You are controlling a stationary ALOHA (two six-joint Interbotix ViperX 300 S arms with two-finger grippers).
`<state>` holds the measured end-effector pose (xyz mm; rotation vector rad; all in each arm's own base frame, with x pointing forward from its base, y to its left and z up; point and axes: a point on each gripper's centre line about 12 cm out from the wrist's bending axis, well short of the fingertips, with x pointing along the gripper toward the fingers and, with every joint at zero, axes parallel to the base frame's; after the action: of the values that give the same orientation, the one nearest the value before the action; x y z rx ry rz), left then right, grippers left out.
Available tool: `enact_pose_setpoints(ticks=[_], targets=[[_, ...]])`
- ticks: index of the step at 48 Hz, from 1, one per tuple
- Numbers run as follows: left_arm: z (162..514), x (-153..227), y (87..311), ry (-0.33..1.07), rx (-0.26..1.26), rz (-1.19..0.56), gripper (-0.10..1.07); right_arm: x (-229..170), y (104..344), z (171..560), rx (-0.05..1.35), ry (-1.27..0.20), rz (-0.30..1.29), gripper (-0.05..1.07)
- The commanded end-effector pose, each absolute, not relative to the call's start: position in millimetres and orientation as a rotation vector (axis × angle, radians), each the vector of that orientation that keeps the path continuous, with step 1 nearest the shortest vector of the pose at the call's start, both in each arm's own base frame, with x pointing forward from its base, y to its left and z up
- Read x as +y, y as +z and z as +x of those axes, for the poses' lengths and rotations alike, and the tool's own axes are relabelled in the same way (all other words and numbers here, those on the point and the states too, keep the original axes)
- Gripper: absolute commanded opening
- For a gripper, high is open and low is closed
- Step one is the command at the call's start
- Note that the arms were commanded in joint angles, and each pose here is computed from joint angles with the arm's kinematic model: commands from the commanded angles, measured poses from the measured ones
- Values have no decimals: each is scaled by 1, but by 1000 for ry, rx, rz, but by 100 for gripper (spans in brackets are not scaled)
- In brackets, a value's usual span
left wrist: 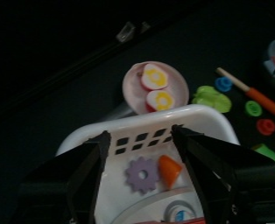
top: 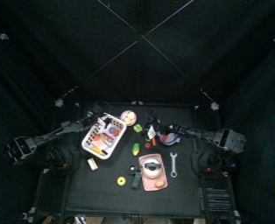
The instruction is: Grab cookiec utter
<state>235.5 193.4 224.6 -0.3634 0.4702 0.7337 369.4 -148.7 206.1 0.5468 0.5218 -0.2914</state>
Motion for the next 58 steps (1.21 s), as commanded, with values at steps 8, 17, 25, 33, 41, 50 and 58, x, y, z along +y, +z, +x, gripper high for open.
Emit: enact_pose_setpoints(ticks=[8, 17, 25, 33, 41, 50, 58], targets=[[251, 153, 266, 547, 295, -194, 93, -88, 250, 371, 460, -108, 452, 94], [247, 118, 265, 394, 201, -79, 93, -46, 247, 373, 491, -19, 403, 94], [247, 97, 255, 301, 168, -69, 93, -18, 240, 384, 515, 22, 302, 94], [244, 90, 243, 281, 194, -76, 93, 11, 237, 401, 518, 69, 188, 94], [241, 88, 243, 278, 187, -75, 93, 22, 224, 419, 532, 60, 142, 94], [239, 82, 245, 259, 174, -70, 93, 23, 204, 429, 574, 49, 160, 94], [239, 82, 245, 259, 172, -71, 93, 24, 189, 431, 609, 44, 171, 94]])
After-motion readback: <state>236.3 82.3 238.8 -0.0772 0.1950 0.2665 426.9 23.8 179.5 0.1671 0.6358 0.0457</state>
